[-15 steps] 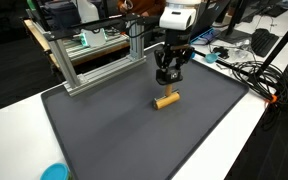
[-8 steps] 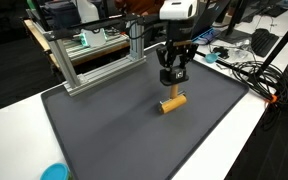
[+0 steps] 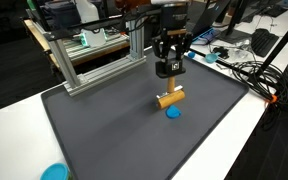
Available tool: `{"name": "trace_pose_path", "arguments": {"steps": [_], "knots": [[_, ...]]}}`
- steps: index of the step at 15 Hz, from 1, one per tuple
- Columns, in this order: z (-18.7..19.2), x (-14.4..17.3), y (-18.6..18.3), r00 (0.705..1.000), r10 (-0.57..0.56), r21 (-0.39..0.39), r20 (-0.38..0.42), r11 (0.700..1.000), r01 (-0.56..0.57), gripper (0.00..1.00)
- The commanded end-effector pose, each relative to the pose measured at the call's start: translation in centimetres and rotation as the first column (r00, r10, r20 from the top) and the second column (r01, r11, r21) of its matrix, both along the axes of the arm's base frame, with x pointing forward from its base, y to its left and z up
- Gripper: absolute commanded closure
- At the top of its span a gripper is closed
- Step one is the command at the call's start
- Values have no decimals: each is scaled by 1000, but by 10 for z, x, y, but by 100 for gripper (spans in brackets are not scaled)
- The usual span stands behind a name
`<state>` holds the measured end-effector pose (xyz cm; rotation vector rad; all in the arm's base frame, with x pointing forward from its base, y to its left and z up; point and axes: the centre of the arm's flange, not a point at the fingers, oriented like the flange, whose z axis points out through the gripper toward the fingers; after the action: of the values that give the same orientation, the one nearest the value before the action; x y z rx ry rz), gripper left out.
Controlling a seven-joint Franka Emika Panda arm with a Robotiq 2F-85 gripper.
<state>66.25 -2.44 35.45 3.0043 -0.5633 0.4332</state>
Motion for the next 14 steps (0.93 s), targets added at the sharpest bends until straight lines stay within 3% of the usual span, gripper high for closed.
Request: {"name": "trace_pose_path", "arguments": {"steps": [1, 5, 9, 11, 12, 14], "knots": [[9, -30, 6, 1000, 24, -4, 19, 1000, -24, 78], [9, -37, 12, 998, 54, -6, 19, 999, -54, 78], [32, -12, 9, 990, 131, -181, -46, 974, -137, 78], [58, 2, 6, 985, 160, -176, -67, 970, -169, 78], [24, -13, 5, 990, 124, -152, -61, 980, -132, 53], [44, -7, 6, 988, 140, -164, -60, 975, -149, 53]]}}
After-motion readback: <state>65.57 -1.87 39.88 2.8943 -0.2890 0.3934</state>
